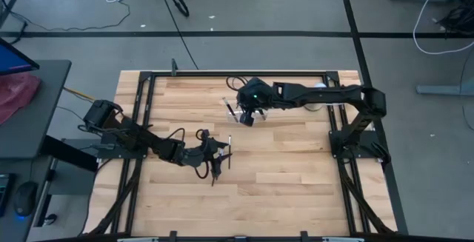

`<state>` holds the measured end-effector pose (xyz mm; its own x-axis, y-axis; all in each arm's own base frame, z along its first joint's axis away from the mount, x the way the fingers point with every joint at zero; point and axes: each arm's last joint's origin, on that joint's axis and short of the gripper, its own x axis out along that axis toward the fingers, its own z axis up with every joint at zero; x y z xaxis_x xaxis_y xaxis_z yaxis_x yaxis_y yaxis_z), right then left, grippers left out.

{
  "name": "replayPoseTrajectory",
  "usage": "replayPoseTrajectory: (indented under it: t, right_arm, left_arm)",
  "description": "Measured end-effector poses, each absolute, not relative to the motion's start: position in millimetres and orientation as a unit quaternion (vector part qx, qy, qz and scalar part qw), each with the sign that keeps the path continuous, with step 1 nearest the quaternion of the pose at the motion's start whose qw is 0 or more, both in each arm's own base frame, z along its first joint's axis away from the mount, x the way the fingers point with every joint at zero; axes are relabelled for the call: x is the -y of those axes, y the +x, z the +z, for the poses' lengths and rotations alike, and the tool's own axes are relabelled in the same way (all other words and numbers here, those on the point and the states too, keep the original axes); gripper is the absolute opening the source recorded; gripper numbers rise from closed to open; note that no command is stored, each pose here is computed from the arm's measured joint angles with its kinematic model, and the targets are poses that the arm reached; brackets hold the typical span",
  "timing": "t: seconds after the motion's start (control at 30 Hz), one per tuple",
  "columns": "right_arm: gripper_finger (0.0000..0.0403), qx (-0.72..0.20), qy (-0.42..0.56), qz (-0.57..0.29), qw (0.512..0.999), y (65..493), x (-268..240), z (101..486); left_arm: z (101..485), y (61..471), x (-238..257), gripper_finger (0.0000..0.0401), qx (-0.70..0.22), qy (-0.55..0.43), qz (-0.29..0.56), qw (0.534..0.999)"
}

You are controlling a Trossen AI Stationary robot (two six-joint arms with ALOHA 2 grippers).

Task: Put items in baskets/containers
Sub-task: Put the black eyeshadow brush into the transparent organizer

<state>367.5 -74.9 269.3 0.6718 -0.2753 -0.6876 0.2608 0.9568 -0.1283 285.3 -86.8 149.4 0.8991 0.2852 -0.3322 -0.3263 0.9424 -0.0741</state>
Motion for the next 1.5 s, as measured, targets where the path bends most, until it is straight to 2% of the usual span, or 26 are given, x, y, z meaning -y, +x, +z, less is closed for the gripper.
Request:
replayPoseTrajectory:
  t: [0.47,0.9,1.03,1.5]
  right_arm:
    - [0.0012,-0.413,0.057,-0.079,0.906,374.3,105.7,235.4]
    - [0.0019,-0.413,0.069,-0.082,0.904,379.0,127.2,217.1]
    - [0.0042,-0.393,0.063,-0.084,0.914,382.1,128.4,220.0]
    - [0.0175,-0.333,0.064,-0.095,0.936,390.1,131.3,229.0]
  left_arm:
    - [148.8,284.9,86.2,0.0197,-0.162,-0.059,0.167,0.971]
    - [148.8,285.1,85.6,0.0197,-0.161,-0.059,0.170,0.970]
    - [149.0,285.0,85.1,0.0197,-0.158,-0.058,0.178,0.969]
    - [149.0,284.9,85.2,0.0197,-0.158,-0.058,0.178,0.969]
